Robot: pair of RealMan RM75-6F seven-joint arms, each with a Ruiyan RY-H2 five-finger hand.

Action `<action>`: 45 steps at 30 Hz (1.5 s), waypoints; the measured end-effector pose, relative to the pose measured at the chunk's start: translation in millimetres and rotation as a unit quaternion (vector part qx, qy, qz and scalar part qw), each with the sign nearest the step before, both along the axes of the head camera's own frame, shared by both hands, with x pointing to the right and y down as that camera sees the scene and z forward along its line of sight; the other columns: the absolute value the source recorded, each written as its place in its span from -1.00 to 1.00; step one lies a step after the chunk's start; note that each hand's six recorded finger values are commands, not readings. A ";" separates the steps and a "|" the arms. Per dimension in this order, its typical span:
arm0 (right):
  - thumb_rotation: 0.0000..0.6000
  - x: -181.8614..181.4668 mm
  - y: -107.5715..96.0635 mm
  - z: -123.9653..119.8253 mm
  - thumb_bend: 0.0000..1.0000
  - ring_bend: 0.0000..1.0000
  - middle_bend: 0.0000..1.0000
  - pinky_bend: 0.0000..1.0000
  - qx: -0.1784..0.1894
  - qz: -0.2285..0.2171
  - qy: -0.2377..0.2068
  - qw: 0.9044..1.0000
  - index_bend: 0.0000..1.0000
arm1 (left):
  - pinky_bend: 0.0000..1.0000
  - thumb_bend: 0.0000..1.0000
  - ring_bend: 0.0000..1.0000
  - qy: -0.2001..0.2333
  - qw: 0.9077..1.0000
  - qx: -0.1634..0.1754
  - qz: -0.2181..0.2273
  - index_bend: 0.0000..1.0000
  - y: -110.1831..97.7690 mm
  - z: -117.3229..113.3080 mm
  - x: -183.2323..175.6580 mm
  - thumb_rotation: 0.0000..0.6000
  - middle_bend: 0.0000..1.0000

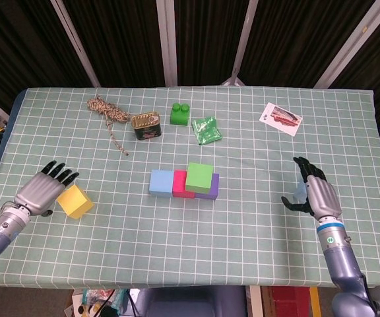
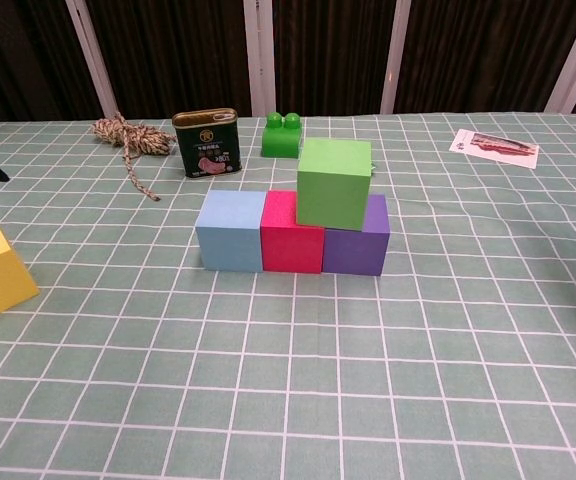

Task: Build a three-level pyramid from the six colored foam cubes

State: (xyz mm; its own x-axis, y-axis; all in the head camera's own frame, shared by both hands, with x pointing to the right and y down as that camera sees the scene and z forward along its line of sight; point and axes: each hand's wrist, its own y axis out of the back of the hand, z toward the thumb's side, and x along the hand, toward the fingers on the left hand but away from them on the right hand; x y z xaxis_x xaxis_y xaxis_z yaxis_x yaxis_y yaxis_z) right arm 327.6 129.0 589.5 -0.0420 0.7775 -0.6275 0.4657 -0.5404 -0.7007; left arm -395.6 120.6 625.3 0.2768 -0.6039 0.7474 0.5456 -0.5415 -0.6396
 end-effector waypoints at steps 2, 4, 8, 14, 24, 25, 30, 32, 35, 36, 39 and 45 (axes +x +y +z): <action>1.00 0.7 0.3 0.5 -0.37 -1.00 -1.00 -1.00 -0.001 0.000 0.001 1.000 -1.00 | -0.91 -0.96 -1.00 0.002 1.000 -0.002 0.012 -1.00 0.5 6.8 2.8 1.00 -0.84; 1.00 1.0 0.6 0.8 -0.37 -1.00 -1.00 -1.00 -0.001 0.001 0.002 1.000 -1.00 | -0.91 -0.96 -1.00 0.007 1.000 -0.006 0.017 -1.00 1.0 14.9 5.9 1.00 -0.84; 1.00 1.4 1.3 1.2 -0.37 -1.00 -1.00 -1.00 -0.002 0.001 0.002 1.000 -1.00 | -0.91 -0.96 -1.00 0.018 0.999 -0.017 0.024 -1.00 3.4 27.9 13.9 1.00 -0.83; 1.00 1.7 2.6 2.1 -0.37 -1.00 -1.00 -1.00 -0.004 0.001 0.003 1.000 -1.00 | -0.91 -0.94 -1.00 0.026 0.999 -0.026 0.039 -1.00 5.7 35.9 23.5 1.00 -0.56; 1.00 -0.2 4.4 2.0 -0.37 -1.00 -1.00 -1.00 -0.005 -0.001 0.002 1.000 -1.00 | -0.91 -0.55 -1.00 0.035 0.999 -0.030 0.027 -0.95 6.6 32.9 20.3 1.00 -0.24; 1.00 -0.4 4.5 2.0 -0.37 -1.00 -1.00 -1.00 -0.005 -0.001 0.002 1.000 -1.00 | -0.90 -0.51 -1.00 0.036 0.999 -0.031 0.024 -0.94 6.7 32.5 19.8 1.00 -0.23; 1.00 -1.6 4.9 2.1 -0.37 -1.00 -1.00 -1.00 -0.006 -0.002 0.001 1.000 -1.00 | -0.90 -0.47 -1.00 0.050 0.998 -0.033 -0.006 -0.93 4.8 29.9 19.4 1.00 -0.23; 1.00 -2.0 5.1 2.1 -0.37 -1.00 -1.00 -1.00 -0.006 -0.002 0.001 1.000 -1.00 | -0.90 -0.47 -1.00 0.057 0.998 -0.032 -0.020 -0.93 3.0 28.6 20.4 1.00 -0.24; 1.00 -2.7 5.4 2.3 -0.37 -1.00 -1.00 -1.00 -0.007 -0.003 0.000 1.000 -1.00 | -0.90 -0.47 -1.00 0.070 0.996 -0.030 -0.046 -0.93 -1.7 25.9 23.4 1.00 -0.25; 1.00 -2.9 5.5 2.3 -0.37 -1.00 -1.00 -1.00 -0.007 -0.003 0.000 1.000 -1.00 | -0.90 -0.47 -1.00 0.075 0.995 -0.029 -0.060 -0.93 -3.9 24.9 24.7 1.00 -0.25; 1.00 -3.9 5.7 2.4 -0.37 -1.00 -1.00 -1.00 -0.007 -0.004 -0.002 1.000 -1.00 | -0.90 -0.47 -1.00 0.086 0.991 -0.026 -0.095 -0.93 -10.3 22.7 28.2 1.00 -0.25; 1.00 -5.9 6.9 2.7 -0.37 -1.00 -1.00 -1.00 -0.009 -0.007 -0.005 1.000 -1.00 | -0.90 -0.44 -1.00 0.092 0.984 -0.010 -0.154 -0.93 -25.6 19.7 40.9 1.00 -0.25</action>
